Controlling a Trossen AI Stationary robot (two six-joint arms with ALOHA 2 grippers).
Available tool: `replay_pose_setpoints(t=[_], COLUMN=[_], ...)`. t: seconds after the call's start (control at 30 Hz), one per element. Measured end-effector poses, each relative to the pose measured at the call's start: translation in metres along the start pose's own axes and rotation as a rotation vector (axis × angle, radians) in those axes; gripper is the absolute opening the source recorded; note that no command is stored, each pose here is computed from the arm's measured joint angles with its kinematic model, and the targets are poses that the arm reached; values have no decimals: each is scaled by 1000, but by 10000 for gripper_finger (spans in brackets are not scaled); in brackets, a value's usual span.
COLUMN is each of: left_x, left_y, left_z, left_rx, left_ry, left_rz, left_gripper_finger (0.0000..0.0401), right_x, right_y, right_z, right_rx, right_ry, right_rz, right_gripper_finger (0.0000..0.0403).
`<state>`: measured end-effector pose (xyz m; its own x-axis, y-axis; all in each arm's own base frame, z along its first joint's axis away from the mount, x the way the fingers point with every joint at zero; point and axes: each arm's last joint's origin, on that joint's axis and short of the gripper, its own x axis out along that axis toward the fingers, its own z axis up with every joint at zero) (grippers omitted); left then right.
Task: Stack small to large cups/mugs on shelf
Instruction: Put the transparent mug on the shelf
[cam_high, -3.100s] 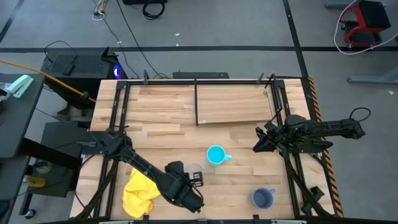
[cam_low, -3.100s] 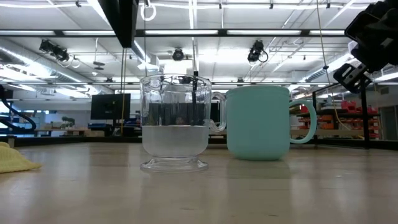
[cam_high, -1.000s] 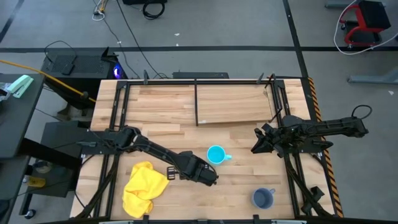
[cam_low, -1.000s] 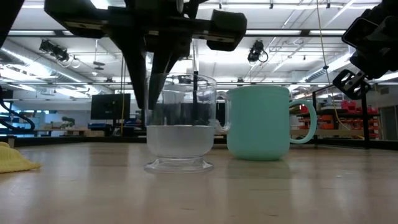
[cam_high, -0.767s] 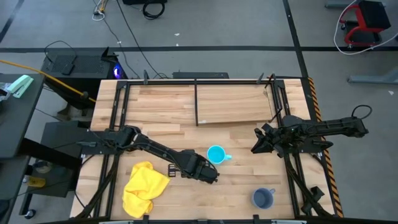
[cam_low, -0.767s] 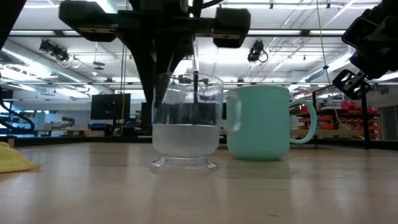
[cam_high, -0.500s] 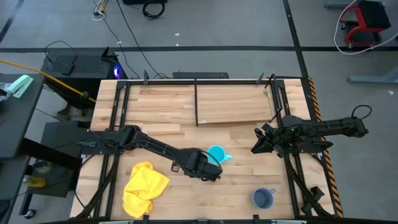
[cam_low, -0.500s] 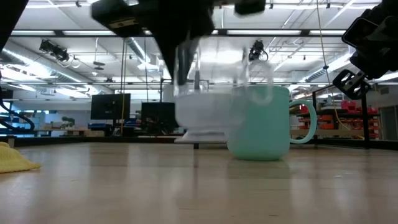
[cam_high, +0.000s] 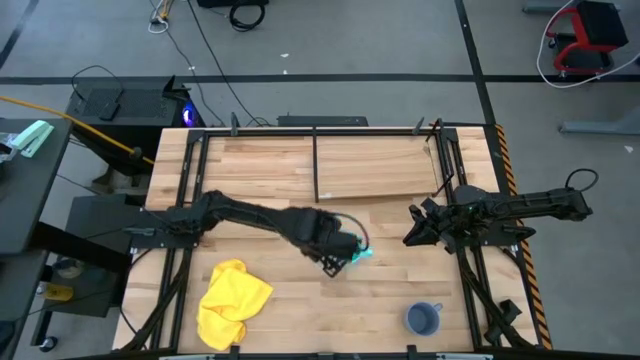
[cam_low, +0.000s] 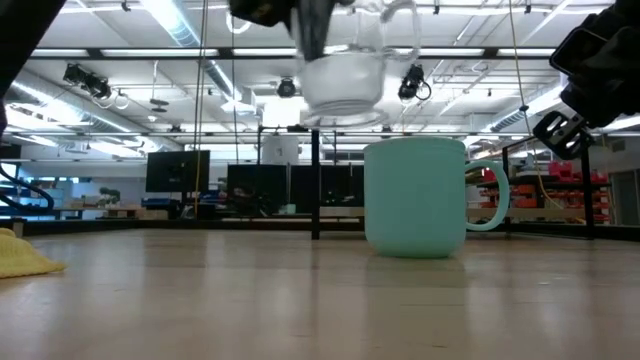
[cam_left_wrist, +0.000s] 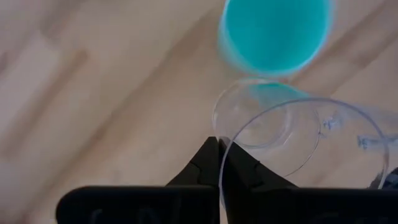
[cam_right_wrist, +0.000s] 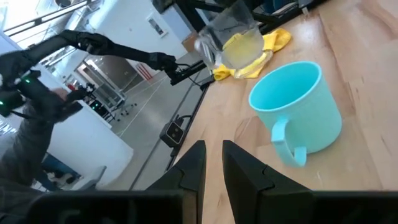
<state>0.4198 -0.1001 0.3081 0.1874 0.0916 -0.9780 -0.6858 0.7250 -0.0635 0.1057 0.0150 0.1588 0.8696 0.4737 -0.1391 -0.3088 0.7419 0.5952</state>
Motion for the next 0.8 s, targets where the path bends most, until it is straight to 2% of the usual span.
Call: replay_pose_setpoints(t=[0.13, 0.47, 0.8], left_x=[-15, -13, -13], left_y=[25, 100, 133], left_z=[29, 102, 147], left_rx=[95, 271, 541], left_ry=[-97, -119, -262], left_rz=[12, 64, -34], left_gripper_finger=[5, 5, 5], right_x=[0, 1, 4], right_y=[0, -5, -13], right_z=[0, 0, -2], right_rx=[-6, -55, -116], right_ry=[-6, -42, -30], right_rz=[-9, -121, -255], right_gripper_finger=[62, 62, 62])
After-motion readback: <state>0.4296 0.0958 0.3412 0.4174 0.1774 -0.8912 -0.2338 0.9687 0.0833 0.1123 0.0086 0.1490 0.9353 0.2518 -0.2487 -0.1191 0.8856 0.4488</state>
